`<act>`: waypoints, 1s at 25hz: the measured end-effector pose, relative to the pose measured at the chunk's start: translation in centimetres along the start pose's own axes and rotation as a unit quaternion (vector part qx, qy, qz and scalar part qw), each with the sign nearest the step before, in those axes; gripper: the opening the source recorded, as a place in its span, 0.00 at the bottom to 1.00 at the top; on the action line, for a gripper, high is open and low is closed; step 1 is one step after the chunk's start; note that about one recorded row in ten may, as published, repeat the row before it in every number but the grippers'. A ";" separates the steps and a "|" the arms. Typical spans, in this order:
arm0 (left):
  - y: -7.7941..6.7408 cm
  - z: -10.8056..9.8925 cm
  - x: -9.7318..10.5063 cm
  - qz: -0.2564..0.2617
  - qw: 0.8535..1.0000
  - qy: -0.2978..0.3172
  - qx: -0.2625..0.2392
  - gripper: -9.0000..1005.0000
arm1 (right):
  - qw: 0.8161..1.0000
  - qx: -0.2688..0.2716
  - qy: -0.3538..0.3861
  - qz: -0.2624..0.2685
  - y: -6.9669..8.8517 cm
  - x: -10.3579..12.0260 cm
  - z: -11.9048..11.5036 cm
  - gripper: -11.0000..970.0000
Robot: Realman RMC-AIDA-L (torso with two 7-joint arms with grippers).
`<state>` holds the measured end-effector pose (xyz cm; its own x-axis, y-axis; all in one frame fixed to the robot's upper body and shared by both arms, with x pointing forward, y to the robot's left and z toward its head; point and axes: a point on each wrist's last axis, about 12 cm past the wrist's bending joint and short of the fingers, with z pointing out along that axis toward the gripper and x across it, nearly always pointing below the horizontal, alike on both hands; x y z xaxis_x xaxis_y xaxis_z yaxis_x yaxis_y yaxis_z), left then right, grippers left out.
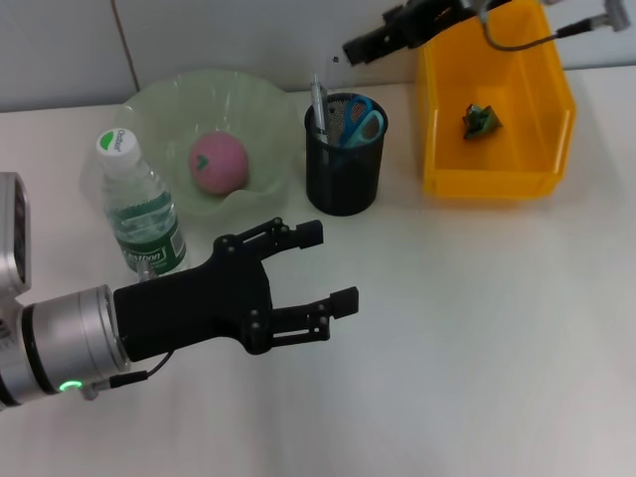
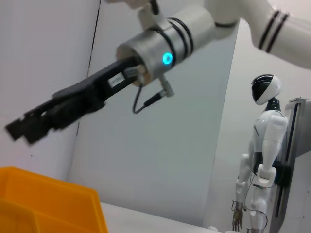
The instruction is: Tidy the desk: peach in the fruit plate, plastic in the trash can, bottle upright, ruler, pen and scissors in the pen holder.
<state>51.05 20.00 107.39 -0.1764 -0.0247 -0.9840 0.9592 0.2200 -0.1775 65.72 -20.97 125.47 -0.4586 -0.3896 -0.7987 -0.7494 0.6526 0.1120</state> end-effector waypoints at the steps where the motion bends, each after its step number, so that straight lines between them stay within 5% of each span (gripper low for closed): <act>1: 0.0 0.0 0.0 0.001 1.000 0.000 0.001 0.87 | 1.000 0.000 0.000 0.000 0.0 0.0 0.0 0.72; 8: 0.1 0.0 0.0 0.004 1.000 0.002 -0.001 0.87 | 0.980 -0.056 -0.190 0.015 -0.4 6.4 -4.6 0.82; 12: 0.1 0.0 0.1 0.007 1.000 0.013 0.002 0.87 | 0.943 -0.091 -0.317 0.046 0.1 13.5 -6.4 0.82; 21: 0.8 -0.3 0.3 -0.010 0.998 0.064 0.015 0.87 | 0.932 -0.136 -0.326 0.074 2.0 21.9 -5.7 0.82; 25: 0.9 -0.3 0.3 -0.011 0.997 0.073 0.018 0.87 | 0.939 -0.152 -0.307 0.039 3.9 25.1 -4.7 0.82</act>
<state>51.76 20.53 106.91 -0.2259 0.1145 -0.9674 0.9615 0.1857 -0.2025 49.08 -31.26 108.60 -0.2257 0.1606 -0.9609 -0.8692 0.4122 0.2730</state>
